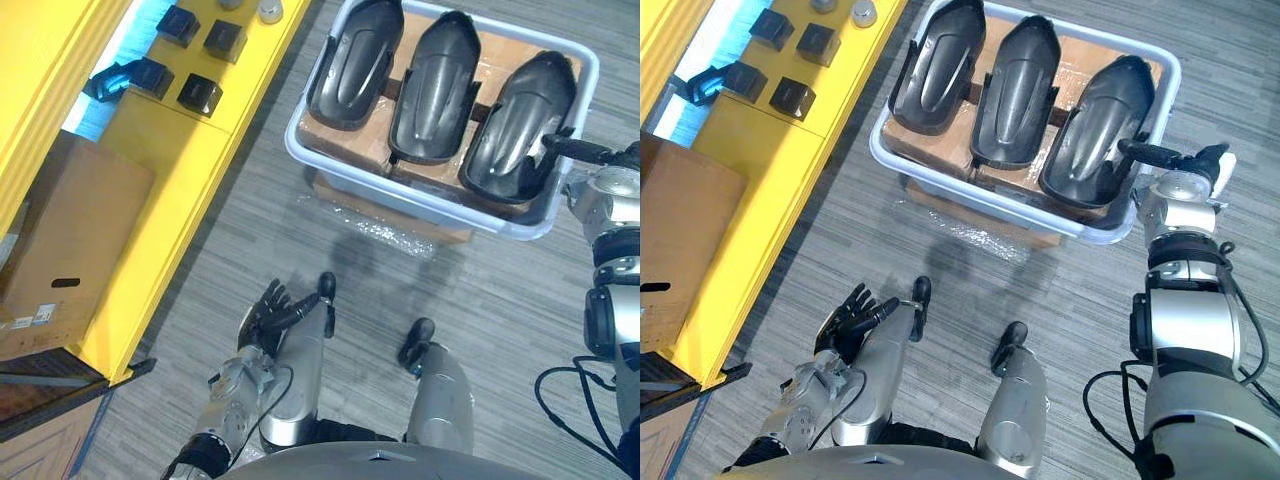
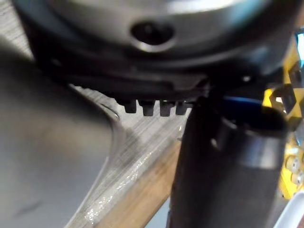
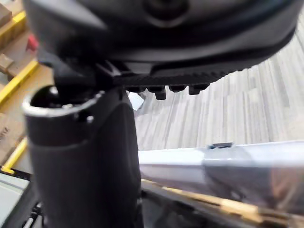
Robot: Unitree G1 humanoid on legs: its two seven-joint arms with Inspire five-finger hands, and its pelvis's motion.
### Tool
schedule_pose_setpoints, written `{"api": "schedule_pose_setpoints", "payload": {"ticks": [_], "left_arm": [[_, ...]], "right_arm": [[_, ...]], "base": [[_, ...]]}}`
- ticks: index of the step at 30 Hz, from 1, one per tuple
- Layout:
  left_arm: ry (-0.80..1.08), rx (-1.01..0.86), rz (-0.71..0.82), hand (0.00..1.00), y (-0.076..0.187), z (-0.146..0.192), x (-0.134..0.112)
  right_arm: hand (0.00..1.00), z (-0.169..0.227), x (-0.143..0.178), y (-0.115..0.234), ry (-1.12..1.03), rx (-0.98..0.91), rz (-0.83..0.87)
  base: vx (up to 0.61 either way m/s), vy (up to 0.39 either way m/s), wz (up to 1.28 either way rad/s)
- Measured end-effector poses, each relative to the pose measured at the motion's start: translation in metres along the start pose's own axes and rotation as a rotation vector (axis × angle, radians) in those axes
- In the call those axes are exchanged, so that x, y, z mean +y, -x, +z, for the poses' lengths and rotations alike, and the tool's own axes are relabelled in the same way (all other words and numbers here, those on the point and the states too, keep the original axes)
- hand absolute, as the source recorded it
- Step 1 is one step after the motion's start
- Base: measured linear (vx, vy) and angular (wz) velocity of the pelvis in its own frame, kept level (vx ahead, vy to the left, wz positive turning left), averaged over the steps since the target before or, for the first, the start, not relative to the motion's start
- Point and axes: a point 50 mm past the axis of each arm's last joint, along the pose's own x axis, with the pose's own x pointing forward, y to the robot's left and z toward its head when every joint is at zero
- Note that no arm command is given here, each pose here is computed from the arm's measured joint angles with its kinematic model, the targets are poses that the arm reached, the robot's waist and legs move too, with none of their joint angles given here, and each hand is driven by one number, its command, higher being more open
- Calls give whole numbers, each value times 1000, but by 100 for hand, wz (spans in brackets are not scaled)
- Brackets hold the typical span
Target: Walk over and take three plastic housings, then place them on the shelf
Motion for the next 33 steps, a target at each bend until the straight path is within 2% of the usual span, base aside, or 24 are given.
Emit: {"api": "schedule_pose_setpoints", "payload": {"ticks": [5, 7, 13, 26, 33], "left_arm": [[8, 16, 11, 100, 1, -3, 2], [8, 17, 12, 100, 1, -3, 2], [34, 15, 2, 100, 1, -3, 2], [32, -9, -38, 100, 8, 1, -1], [19, -14, -32, 100, 12, 3, 3]], "right_arm": [[0, -16, 0, -2, 91, 120, 114], [0, -15, 1, -2, 140, 111, 157], [0, -15, -28, -10, 293, 104, 63], [0, -3, -25, -9, 522, -33, -1], [0, -3, -18, -7, 542, -52, 12]], "base": [[-36, -35, 7], [-19, -50, 14], [-28, -39, 13], [-6, 4, 4], [3, 10, -3]]}}
